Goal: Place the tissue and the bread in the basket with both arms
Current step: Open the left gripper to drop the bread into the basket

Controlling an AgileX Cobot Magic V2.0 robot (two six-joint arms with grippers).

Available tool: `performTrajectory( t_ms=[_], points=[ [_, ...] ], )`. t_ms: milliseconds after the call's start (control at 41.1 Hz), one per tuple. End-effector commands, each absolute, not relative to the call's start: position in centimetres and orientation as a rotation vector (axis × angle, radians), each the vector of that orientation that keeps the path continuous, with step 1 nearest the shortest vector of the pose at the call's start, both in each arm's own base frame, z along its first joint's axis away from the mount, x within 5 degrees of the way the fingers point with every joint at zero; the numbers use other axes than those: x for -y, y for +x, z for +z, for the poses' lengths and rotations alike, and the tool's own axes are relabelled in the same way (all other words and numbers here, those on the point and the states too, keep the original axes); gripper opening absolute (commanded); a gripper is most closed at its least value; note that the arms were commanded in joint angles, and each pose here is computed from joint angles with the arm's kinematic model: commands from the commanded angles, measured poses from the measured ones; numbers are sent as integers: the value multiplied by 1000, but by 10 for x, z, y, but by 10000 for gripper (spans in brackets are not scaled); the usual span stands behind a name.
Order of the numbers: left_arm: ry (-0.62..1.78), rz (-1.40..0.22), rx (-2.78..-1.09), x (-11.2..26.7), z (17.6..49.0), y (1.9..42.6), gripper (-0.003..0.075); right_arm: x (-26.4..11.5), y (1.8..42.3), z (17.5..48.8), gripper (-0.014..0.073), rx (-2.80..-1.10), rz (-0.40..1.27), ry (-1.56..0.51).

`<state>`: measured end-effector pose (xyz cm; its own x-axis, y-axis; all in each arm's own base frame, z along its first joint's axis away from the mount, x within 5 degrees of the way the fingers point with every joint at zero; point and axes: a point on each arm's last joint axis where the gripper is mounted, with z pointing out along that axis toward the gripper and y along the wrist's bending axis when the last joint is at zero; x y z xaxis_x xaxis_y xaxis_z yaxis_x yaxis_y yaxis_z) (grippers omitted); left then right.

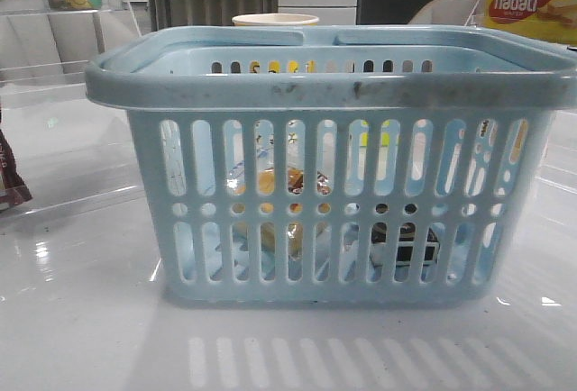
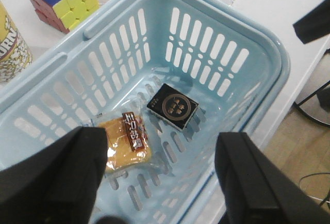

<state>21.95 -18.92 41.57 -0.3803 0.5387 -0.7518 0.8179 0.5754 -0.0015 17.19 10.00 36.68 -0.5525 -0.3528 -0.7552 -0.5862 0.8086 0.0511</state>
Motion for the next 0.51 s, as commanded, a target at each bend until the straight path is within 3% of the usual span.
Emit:
performTrajectory(
  t_ms=[0,487],
  points=[
    [1025,-535,-1971,174,436,194,507,-99,172,383,550,-2106,397,-653],
    [1011,-515,-1950,110,395,111,508,-99,172,383,550,-2106,397,-653]
  ],
)
